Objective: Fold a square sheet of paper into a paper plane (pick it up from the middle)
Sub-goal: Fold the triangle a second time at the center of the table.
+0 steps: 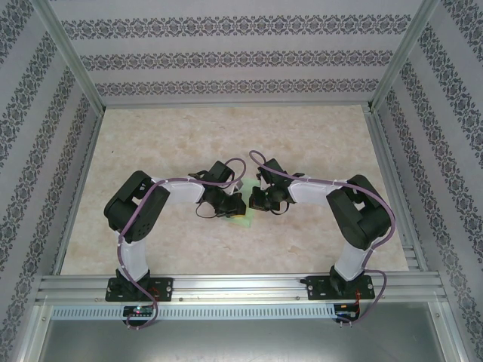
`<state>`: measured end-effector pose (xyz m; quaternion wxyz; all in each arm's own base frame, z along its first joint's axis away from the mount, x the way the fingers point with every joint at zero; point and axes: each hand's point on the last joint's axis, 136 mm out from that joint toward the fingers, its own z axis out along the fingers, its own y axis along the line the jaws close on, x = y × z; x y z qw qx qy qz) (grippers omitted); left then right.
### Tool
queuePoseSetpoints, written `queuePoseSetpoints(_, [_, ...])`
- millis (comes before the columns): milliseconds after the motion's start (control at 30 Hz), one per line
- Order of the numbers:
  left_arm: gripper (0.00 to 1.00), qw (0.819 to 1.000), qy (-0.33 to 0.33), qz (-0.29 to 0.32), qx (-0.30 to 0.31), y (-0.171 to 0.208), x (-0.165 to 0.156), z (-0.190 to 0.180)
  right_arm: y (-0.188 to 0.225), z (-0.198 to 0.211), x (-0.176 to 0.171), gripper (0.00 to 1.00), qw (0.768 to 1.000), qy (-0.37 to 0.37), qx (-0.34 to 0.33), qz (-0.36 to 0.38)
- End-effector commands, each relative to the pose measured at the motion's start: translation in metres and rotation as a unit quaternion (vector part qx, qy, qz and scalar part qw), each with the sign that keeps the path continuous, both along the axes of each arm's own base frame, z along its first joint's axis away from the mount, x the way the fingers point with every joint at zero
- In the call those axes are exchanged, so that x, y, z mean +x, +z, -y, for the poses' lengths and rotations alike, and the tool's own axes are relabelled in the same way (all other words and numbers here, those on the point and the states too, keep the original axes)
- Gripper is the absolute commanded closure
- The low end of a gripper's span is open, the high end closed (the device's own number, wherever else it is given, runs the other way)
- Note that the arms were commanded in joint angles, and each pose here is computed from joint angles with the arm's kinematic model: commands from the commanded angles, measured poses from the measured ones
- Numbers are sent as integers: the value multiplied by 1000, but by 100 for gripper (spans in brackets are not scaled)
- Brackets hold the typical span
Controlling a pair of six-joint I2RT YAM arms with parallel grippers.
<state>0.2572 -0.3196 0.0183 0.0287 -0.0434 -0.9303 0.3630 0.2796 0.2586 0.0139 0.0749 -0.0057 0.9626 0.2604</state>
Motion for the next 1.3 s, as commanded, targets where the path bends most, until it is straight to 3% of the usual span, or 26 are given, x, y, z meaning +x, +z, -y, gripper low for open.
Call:
queuePoseSetpoints(0, [89,1000,-5,-4,29,-3,-6,-4,-9,8,0,94,1000,-3,-28,-2])
queuePoseSetpoints(267, [87,998,24,54,15,26,19,-3,-21,17,-6,95,999,1,-52,-11])
queuePoseSetpoints(633, [88,998,43,42,36,5,26,-14,-30,20,-10,95,998,7,-63,-19])
queuePoseSetpoints(933, [87,992,54,17,116,-19,22,-36,-37,27,-16,95,996,11,-83,-26])
queuePoseSetpoints(1267, [81,994,47,91,46,31,46,-15,-42,34,-22,95,995,16,-98,-30])
